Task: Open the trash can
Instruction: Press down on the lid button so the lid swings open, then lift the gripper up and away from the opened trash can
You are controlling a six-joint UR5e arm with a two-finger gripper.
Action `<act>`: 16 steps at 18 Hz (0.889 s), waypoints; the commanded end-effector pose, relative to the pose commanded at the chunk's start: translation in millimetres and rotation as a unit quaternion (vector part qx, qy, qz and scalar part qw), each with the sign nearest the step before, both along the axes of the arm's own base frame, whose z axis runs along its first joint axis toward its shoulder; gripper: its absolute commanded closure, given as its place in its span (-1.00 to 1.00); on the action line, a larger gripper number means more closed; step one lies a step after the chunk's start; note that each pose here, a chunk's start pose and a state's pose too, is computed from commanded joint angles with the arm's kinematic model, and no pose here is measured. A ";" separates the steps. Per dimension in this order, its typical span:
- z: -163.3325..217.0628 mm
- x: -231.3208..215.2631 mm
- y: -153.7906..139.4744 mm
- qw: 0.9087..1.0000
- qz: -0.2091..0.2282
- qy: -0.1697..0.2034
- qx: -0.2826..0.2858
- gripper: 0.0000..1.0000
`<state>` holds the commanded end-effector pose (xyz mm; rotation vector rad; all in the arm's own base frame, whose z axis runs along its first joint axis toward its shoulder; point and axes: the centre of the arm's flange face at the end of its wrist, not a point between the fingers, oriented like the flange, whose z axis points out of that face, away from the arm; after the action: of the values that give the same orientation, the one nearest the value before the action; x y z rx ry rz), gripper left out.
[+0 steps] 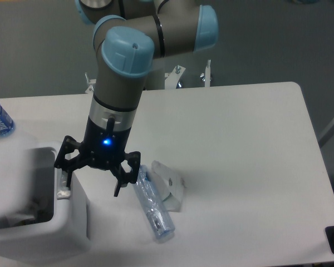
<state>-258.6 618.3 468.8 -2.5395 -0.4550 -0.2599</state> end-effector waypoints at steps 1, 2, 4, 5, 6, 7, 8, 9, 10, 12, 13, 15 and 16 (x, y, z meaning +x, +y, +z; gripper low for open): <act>0.2 0.0 0.0 1.000 0.000 0.000 0.001 -1.00; 2.4 -0.3 0.3 1.000 0.001 0.001 0.002 -1.00; 17.6 -0.8 -0.6 1.000 0.001 0.010 0.013 -1.00; 26.1 -1.6 -1.6 1.000 -0.003 0.019 0.018 -1.00; 35.2 -3.5 -2.6 0.999 -0.002 0.026 0.025 -1.00; 45.2 -7.8 -4.4 0.999 0.002 0.036 0.032 -1.00; 55.0 -16.6 -10.0 0.998 0.012 0.048 0.035 -1.00; 61.5 -31.2 -17.1 0.997 0.029 0.063 0.031 -1.00; 65.8 -42.4 -23.3 0.995 0.041 0.087 0.020 -1.00; 60.5 -59.6 -35.9 0.988 0.037 0.148 -0.027 -1.00; 55.8 -65.8 -42.3 0.982 0.025 0.177 -0.053 -1.00; 50.0 -70.9 -58.9 0.971 -0.010 0.214 -0.104 -1.00; 45.3 -77.1 -65.4 0.967 -0.029 0.222 -0.124 -1.00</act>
<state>-335.7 552.9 514.1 -2.7456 -0.2482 0.3642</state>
